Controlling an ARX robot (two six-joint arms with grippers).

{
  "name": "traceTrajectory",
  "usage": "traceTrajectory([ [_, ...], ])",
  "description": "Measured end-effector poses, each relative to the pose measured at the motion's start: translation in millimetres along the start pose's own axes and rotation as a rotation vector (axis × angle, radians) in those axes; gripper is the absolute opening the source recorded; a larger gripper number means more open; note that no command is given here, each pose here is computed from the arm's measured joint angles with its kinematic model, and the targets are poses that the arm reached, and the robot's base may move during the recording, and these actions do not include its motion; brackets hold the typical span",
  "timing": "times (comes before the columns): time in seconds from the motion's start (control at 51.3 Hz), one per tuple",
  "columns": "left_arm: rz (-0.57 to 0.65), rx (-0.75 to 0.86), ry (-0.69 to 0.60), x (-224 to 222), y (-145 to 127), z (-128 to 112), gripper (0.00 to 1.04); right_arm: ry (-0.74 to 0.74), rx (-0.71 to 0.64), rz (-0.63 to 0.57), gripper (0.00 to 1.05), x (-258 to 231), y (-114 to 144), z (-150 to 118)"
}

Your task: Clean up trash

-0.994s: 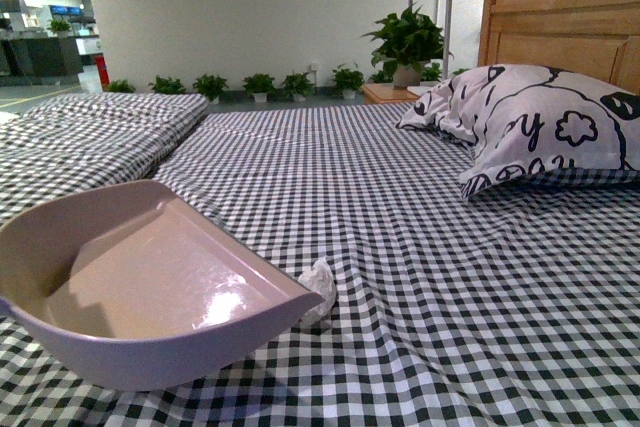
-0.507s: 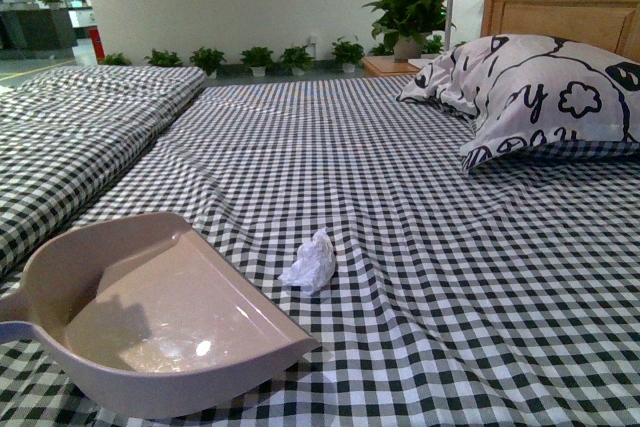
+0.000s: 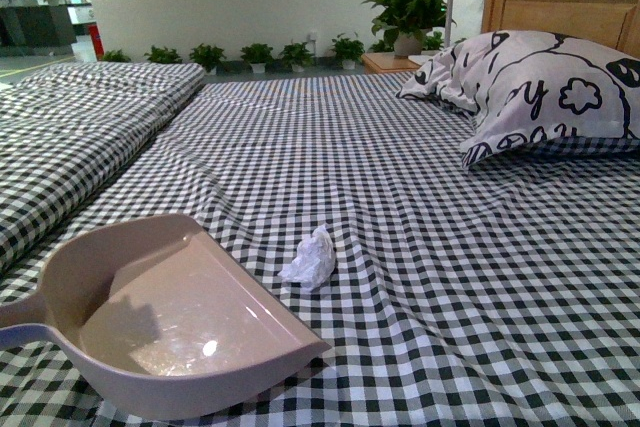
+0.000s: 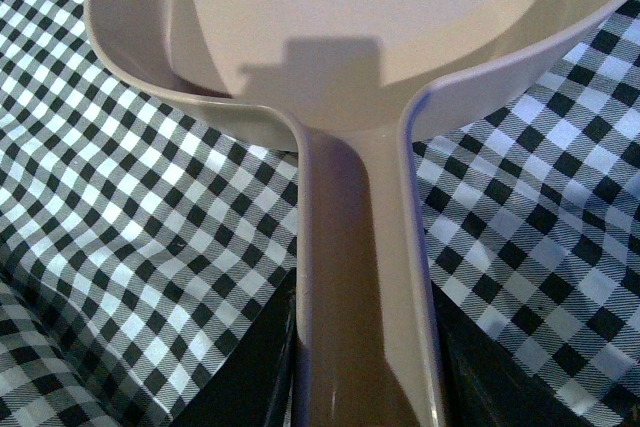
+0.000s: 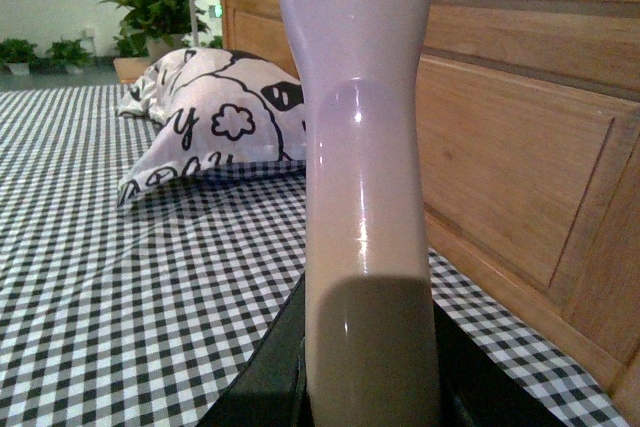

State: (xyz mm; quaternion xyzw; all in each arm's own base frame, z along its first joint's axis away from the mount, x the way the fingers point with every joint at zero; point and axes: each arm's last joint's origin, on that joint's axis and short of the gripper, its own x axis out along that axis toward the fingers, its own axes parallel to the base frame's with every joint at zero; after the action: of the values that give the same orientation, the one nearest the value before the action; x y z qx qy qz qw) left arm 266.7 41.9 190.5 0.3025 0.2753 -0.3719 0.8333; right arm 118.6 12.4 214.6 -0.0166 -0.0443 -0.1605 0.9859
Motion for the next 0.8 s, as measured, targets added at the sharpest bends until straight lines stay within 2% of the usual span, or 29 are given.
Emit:
traceTrajectory([
  [0.799,-0.049,0.010,0.053,12.4,-13.1,-10.4,0.28,0.000,0.000,0.000,0.19,0.0,0.0,0.0],
])
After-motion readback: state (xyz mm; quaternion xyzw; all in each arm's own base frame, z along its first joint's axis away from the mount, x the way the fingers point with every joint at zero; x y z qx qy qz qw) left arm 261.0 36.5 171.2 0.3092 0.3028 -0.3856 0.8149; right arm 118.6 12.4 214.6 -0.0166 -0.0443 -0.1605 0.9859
